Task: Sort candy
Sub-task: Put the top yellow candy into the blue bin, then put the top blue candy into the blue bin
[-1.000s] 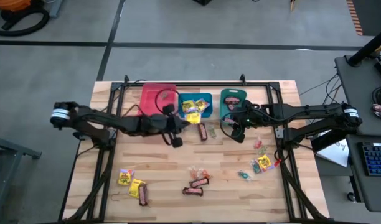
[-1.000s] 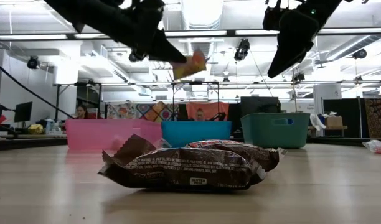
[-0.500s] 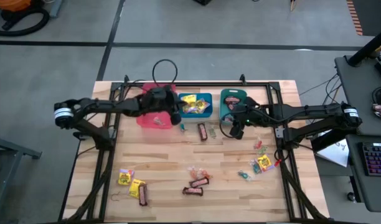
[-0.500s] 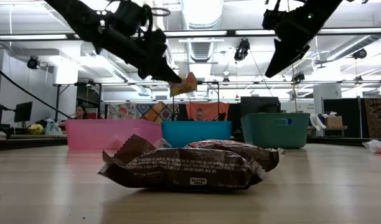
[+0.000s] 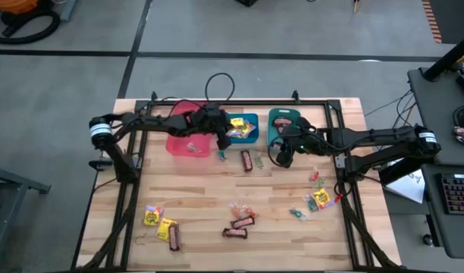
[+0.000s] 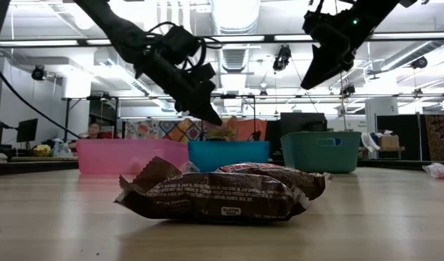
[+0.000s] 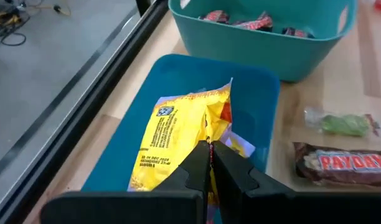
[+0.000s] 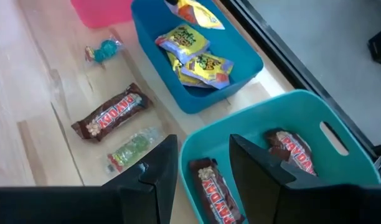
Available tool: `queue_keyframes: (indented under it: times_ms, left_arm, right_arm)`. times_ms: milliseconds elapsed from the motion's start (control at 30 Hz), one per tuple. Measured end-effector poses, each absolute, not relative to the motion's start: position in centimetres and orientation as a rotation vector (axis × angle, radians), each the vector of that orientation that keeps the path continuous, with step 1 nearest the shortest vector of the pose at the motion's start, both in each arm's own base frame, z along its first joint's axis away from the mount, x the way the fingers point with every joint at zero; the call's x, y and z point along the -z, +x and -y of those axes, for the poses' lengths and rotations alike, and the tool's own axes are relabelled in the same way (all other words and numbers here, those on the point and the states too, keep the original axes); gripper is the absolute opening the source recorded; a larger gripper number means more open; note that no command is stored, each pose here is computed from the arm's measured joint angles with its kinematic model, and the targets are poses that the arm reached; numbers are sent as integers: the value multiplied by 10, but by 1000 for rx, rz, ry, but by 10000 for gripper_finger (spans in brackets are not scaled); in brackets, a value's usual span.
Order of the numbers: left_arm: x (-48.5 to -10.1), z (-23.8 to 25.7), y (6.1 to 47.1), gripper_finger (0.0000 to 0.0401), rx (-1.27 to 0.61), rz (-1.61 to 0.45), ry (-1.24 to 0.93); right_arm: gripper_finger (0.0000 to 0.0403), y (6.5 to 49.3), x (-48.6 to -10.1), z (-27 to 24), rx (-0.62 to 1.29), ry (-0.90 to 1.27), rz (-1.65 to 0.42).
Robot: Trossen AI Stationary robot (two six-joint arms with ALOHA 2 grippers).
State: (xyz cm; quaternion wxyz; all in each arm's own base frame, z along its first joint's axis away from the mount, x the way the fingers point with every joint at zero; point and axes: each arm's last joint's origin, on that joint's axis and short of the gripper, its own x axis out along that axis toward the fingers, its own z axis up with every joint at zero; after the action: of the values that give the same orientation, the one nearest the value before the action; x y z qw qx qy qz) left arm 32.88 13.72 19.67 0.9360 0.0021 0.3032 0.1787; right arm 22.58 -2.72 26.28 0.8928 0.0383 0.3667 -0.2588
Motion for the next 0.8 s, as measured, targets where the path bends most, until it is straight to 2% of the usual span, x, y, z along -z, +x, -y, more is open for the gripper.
queue_keyframes:
  times_ms: [267,633,800]
  left_arm:
    - [-194,-140,334,6,-381,-654,1]
    - [-193,-139,333,92,-384,-675,-18]
    - [-196,-133,329,113,-363,-718,-23]
  right_arm:
    - [137,225,-261,27,534,125,-763]
    - [137,226,-261,25,504,213,-757]
    - [137,226,-261,24,470,230,-763]
